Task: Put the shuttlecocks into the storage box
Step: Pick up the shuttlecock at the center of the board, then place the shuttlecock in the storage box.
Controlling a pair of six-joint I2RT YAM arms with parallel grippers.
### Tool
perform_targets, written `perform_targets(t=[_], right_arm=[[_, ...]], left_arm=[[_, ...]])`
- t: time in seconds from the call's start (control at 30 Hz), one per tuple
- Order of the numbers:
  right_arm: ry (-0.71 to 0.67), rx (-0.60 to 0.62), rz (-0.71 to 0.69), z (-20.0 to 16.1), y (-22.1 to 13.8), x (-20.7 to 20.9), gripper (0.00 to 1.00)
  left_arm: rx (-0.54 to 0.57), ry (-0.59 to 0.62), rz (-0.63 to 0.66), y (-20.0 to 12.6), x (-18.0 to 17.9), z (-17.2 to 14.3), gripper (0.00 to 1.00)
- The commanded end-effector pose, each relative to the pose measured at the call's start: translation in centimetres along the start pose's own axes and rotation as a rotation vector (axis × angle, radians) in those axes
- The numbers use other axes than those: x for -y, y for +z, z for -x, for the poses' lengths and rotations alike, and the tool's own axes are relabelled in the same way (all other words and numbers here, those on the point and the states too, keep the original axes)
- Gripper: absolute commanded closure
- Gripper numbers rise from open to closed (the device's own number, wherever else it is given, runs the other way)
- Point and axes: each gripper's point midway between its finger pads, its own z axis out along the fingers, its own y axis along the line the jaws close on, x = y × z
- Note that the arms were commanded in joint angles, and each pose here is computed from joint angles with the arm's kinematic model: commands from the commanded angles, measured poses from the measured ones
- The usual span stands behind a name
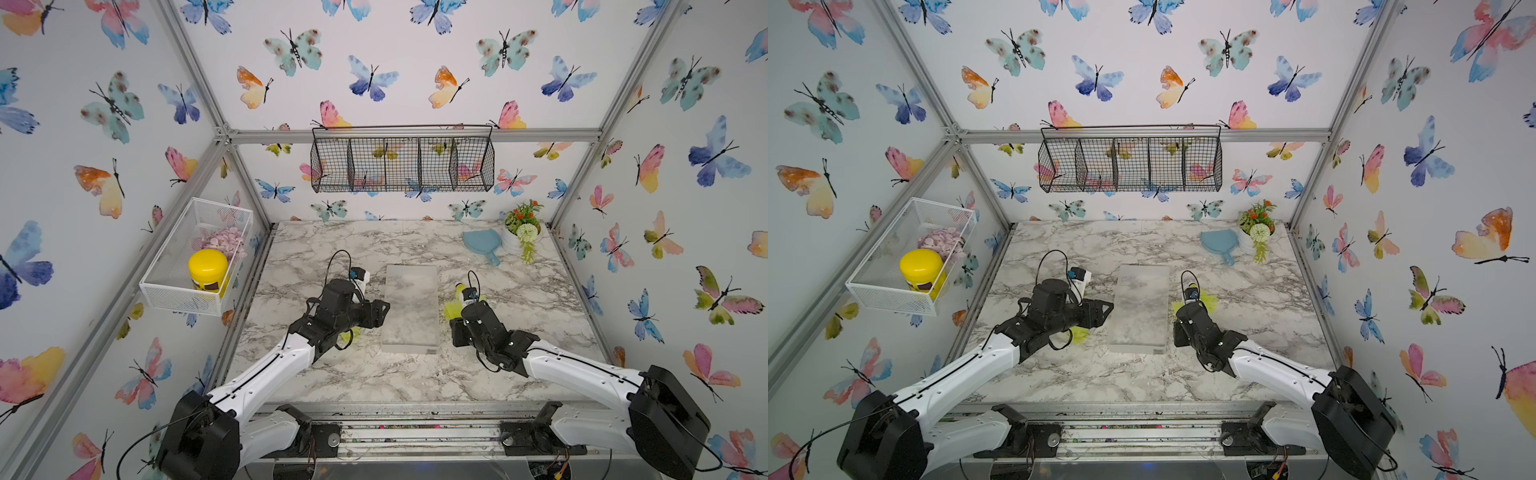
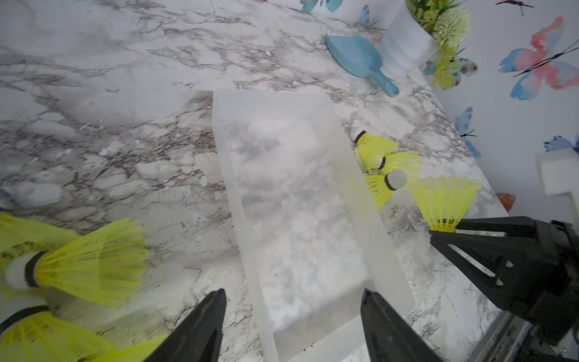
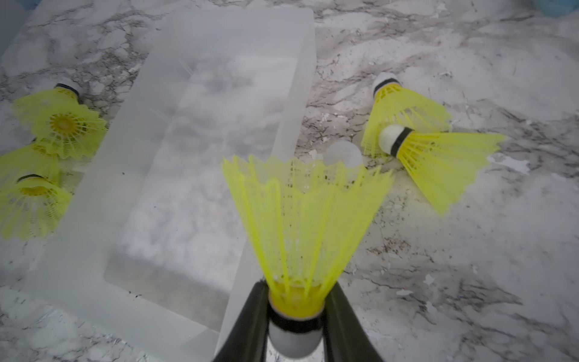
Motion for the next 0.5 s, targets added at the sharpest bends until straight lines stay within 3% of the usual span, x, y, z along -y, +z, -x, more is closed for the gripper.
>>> perform_targets(t=[0.0, 0.47], right_arm=[[-0.122, -0.008, 0.076, 0.8, -0.8, -1.7, 0.73], [-0.417, -0.004, 0.324, 3.8, -2.4, -7.5, 0.72]], left_arm=[[-0.011, 0.140, -0.164, 0.1, 4.0, 1.2, 0.28], [-0.172, 0.405, -0.385, 0.5, 9.3, 2.2, 0.31]])
